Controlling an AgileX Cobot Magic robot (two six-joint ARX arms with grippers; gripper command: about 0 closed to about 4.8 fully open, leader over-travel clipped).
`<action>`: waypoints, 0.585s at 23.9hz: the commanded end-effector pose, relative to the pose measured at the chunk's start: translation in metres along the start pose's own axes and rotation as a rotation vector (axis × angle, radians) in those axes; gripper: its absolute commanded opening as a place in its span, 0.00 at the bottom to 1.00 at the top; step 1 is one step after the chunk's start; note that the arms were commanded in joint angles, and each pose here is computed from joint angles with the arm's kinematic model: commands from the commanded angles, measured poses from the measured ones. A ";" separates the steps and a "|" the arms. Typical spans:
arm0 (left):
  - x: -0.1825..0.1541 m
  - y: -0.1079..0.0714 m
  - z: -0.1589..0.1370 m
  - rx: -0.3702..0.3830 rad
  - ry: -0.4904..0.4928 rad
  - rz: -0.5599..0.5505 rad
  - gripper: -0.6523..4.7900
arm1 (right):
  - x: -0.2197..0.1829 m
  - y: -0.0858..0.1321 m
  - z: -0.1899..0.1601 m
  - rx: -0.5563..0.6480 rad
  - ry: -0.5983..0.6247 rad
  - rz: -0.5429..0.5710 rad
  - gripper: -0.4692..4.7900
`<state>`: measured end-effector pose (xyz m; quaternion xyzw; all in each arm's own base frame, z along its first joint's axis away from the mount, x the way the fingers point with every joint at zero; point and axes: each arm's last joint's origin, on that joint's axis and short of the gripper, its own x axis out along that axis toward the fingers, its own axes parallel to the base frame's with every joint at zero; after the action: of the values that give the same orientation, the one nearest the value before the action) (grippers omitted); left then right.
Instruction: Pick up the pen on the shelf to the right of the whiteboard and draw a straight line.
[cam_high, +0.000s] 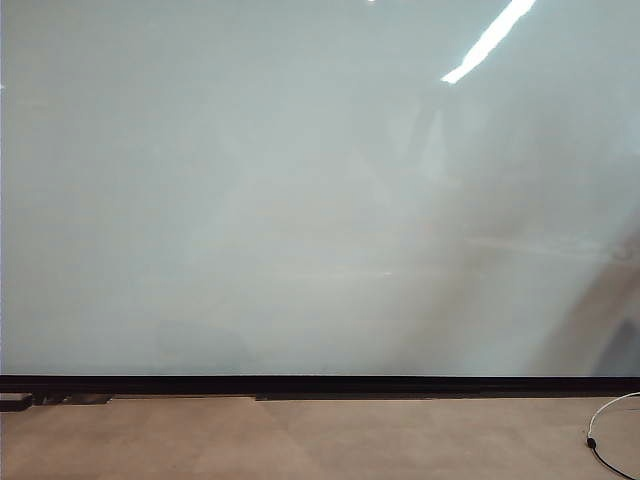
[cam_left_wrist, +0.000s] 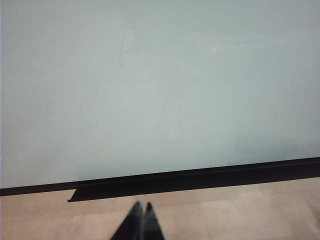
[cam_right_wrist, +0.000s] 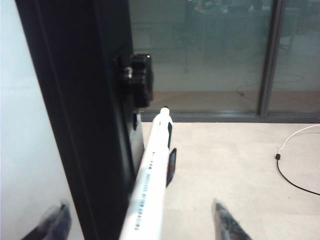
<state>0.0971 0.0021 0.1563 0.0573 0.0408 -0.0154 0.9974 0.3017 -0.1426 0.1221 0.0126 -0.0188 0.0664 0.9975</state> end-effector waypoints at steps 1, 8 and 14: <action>0.000 0.000 0.002 0.002 -0.016 0.001 0.11 | 0.001 0.000 0.003 -0.016 -0.018 -0.001 0.78; 0.000 0.000 0.002 0.002 -0.016 0.001 0.11 | 0.000 -0.003 0.003 -0.019 -0.021 -0.010 0.74; 0.000 0.000 0.002 0.002 -0.017 0.001 0.11 | -0.003 -0.008 0.004 -0.020 -0.022 -0.019 0.67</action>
<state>0.0971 0.0021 0.1563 0.0573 0.0408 -0.0154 0.9974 0.2985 -0.1509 0.1229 0.0109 -0.0209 0.0539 0.9983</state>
